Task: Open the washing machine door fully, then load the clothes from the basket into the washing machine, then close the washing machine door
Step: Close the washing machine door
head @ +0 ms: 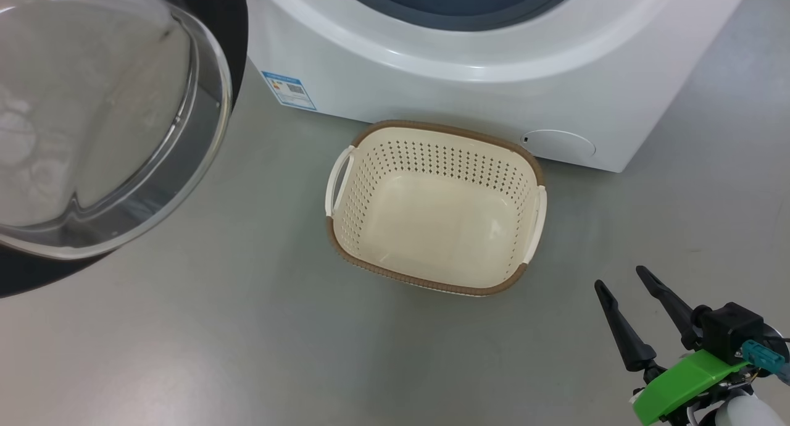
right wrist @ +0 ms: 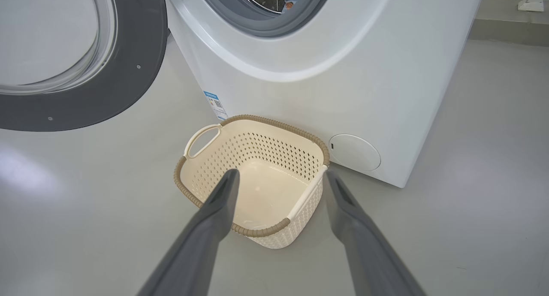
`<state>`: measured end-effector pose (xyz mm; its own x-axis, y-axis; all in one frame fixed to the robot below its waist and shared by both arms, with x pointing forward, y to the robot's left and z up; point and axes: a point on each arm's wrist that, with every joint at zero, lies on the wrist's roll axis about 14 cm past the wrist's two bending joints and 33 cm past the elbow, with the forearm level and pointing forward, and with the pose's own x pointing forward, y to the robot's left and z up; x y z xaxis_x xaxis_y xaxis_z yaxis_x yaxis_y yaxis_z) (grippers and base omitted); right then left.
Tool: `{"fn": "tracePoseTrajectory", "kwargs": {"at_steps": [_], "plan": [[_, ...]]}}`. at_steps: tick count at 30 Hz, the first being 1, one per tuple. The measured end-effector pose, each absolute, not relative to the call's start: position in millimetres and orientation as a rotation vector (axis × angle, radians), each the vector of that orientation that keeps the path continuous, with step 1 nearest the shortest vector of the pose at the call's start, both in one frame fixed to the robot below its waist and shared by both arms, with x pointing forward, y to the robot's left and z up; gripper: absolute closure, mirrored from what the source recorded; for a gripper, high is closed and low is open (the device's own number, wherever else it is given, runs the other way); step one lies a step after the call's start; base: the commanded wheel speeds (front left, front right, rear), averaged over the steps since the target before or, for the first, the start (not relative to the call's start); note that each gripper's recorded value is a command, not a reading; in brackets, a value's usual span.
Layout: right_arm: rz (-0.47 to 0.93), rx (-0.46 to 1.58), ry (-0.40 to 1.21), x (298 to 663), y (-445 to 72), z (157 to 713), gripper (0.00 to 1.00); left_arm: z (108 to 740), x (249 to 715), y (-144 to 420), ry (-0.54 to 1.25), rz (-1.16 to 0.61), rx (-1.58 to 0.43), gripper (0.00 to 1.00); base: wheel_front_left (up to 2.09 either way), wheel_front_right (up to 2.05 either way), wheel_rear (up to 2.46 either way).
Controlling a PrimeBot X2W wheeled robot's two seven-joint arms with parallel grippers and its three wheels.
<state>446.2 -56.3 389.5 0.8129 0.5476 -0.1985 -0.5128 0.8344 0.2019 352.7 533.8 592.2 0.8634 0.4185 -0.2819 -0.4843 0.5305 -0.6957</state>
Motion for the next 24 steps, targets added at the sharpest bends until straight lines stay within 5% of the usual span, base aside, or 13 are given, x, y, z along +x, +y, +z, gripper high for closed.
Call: {"fn": "tracePoseTrajectory", "kwargs": {"at_steps": [24], "plan": [[0.585,0.144,0.231,447.0,-48.2,398.9,0.00,592.0,343.8,510.3,0.186,0.427,-0.889,1.00,0.00,0.00,0.00]]}}
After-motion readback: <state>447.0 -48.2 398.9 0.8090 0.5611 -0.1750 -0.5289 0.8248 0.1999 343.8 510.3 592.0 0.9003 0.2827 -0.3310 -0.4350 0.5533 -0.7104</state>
